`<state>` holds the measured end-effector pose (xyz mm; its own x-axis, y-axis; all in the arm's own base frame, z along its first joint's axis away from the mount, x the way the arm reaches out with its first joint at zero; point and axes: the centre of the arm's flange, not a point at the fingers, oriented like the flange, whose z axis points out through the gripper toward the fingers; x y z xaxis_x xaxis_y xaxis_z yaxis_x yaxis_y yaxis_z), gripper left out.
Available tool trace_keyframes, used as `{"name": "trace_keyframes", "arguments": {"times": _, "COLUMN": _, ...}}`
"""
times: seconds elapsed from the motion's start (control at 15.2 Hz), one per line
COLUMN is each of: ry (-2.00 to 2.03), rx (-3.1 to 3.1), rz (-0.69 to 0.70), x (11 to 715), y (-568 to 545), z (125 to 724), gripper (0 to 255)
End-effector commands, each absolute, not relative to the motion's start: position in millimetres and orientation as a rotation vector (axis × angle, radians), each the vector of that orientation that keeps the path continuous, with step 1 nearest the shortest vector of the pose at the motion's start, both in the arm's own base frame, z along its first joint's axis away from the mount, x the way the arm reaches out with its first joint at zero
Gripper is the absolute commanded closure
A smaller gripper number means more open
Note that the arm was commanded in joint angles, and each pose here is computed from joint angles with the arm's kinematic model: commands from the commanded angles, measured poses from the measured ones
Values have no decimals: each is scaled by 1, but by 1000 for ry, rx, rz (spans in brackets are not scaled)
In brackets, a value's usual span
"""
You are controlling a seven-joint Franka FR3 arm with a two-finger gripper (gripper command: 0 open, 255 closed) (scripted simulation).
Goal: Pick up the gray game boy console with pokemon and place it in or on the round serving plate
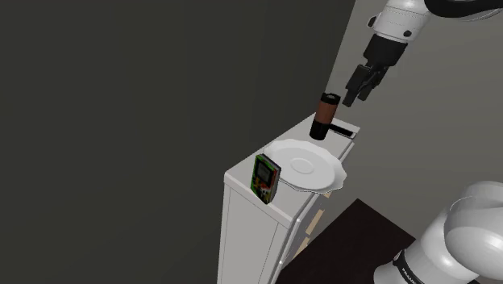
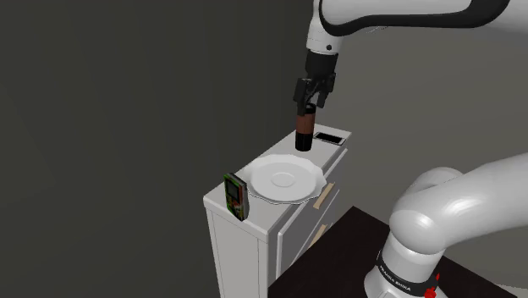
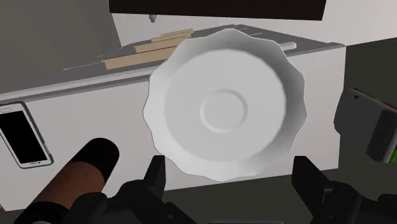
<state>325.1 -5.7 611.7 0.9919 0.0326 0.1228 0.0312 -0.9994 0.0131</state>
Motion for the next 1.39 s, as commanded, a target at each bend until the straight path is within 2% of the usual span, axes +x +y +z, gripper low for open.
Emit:
{"name": "trace_keyframes", "arguments": {"times": 0.0, "ry": 50, "rx": 3124, "rz": 193, "x": 325, "y": -6, "z": 612, "gripper": 0}}
{"name": "trace_keyframes", "arguments": {"times": 1.32, "ry": -29, "rx": 3126, "rz": 184, "x": 395, "y": 217, "z": 488, "gripper": 0}}
